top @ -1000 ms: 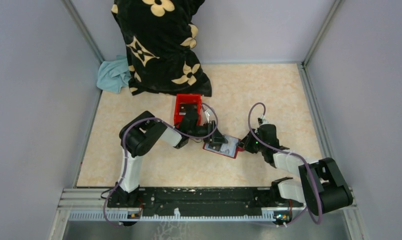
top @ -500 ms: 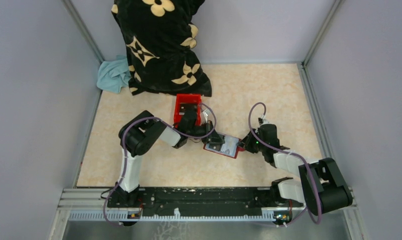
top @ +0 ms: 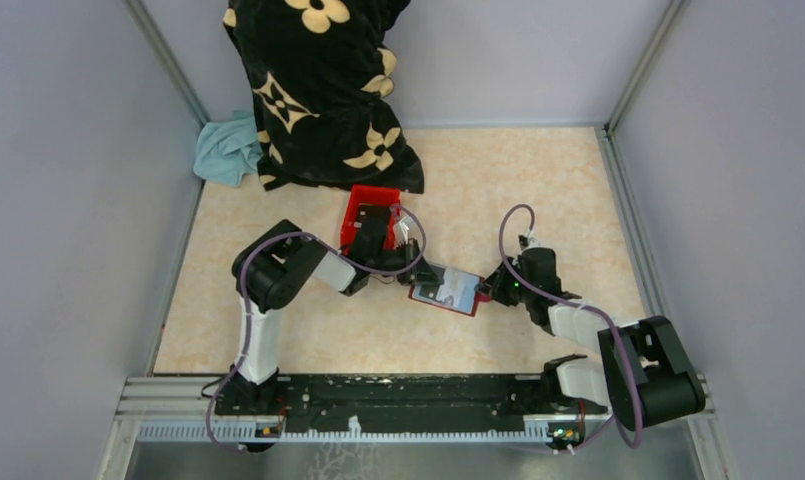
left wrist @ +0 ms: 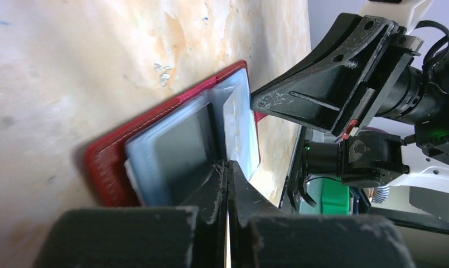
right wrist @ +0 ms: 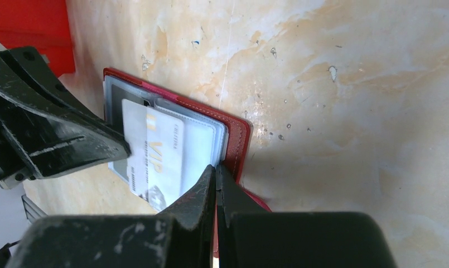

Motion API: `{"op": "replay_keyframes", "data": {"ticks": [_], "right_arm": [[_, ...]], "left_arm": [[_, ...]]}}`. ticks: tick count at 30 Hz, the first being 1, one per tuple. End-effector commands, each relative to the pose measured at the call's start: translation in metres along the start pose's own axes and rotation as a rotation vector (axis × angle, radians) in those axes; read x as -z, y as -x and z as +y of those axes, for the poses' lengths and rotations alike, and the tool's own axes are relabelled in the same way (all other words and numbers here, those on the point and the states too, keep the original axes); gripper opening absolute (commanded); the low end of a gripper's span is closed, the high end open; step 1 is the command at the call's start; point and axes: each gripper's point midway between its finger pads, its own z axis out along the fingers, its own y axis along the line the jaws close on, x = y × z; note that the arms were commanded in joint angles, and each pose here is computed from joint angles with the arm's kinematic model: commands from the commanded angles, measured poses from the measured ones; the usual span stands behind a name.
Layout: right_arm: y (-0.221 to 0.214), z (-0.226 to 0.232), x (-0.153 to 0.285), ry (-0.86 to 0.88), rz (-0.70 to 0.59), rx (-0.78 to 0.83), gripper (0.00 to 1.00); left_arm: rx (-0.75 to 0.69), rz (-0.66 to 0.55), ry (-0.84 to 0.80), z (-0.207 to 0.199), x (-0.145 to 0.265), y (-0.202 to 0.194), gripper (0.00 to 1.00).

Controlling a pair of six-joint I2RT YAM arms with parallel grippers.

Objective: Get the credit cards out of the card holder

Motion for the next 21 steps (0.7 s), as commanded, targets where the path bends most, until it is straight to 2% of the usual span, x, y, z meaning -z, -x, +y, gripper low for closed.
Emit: {"op": "replay_keyframes", "data": {"ticks": [1,16,21], "right_arm": [[0.002,-0.015,-0.001,-0.063,-0.003,0.013,0.00],[0.003,-0.014,-0.001,-0.058,-0.004,0.016,0.00],[0.002,-0.014,-0.003,-0.052,0.000,0.021,0.00]], "left_arm": [[-0.059,-0.060,-0.013,-0.009,0.019,0.020,0.00],[-0.125,-0.028,-0.040,-0.027,0.010,0.016,0.00],[-0.198,-0.064,-0.044,-0.040,0.015,0.020,0.00]]}}
